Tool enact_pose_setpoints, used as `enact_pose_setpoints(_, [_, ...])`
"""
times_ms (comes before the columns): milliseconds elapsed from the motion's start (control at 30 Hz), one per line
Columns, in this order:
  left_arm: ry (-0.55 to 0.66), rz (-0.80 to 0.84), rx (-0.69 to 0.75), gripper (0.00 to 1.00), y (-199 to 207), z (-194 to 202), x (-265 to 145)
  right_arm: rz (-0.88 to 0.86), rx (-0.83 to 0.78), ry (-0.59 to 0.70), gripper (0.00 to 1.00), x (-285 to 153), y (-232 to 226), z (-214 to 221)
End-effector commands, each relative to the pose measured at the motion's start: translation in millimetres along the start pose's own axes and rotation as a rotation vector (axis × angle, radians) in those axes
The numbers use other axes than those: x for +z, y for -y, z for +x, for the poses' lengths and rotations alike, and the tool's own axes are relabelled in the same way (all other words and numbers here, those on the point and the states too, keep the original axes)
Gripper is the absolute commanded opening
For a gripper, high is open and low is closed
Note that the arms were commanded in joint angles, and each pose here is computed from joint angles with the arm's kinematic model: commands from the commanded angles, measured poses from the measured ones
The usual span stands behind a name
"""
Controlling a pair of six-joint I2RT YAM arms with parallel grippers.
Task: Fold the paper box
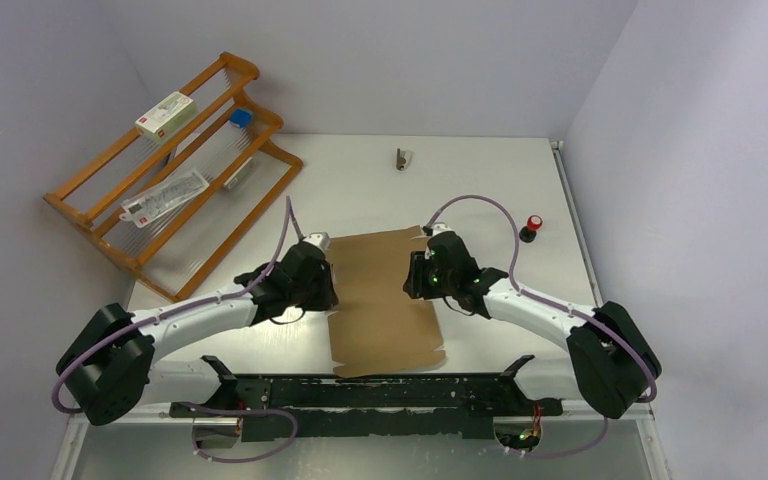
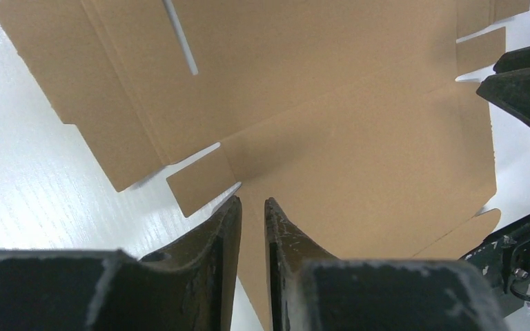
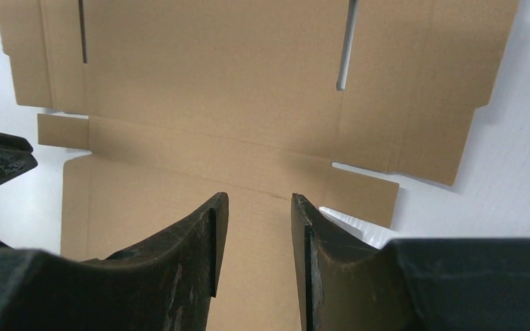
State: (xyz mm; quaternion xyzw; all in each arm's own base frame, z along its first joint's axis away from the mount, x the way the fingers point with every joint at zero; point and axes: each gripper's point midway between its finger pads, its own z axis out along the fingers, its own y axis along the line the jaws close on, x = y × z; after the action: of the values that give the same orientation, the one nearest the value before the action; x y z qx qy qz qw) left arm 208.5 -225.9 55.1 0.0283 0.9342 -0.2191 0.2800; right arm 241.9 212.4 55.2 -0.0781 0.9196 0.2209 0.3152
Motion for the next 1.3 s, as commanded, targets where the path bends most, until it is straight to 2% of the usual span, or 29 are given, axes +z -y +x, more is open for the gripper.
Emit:
enact_pose_setpoints(0, [0.028, -0.024, 0.022, 0.25, 7, -9, 1, 0.052, -0.027, 0.02, 0.43, 1, 0, -7])
enact_pose_setpoints(133, [0.029, -0.065, 0.037, 0.32, 4, -13, -4, 0.074, -0.039, 0.031, 0.44, -3, 1, -11])
enact_pose_setpoints(333, [0.094, -0.113, 0.027, 0.61, -9, -22, -20, 0.097, -0.041, 0.075, 0.51, -13, 13, -17])
enact_pose_setpoints(467, [0.083, -0.119, -0.012, 0.66, -19, -13, -17, 0.068, 0.027, 0.073, 0.52, -13, 28, -14])
enact_pose_setpoints(700, [0.048, -0.109, -0.056, 0.66, -32, 0, -5, 0.044, 0.131, 0.073, 0.55, -9, 58, -4])
enact_pose_setpoints(867, [0.02, -0.082, -0.071, 0.63, -30, 5, 5, -0.006, 0.159, 0.061, 0.55, -1, 58, 1])
enact_pose_setpoints(1267, [-0.005, -0.045, -0.067, 0.42, -21, 6, 15, -0.024, 0.16, 0.03, 0.4, 8, 58, 9])
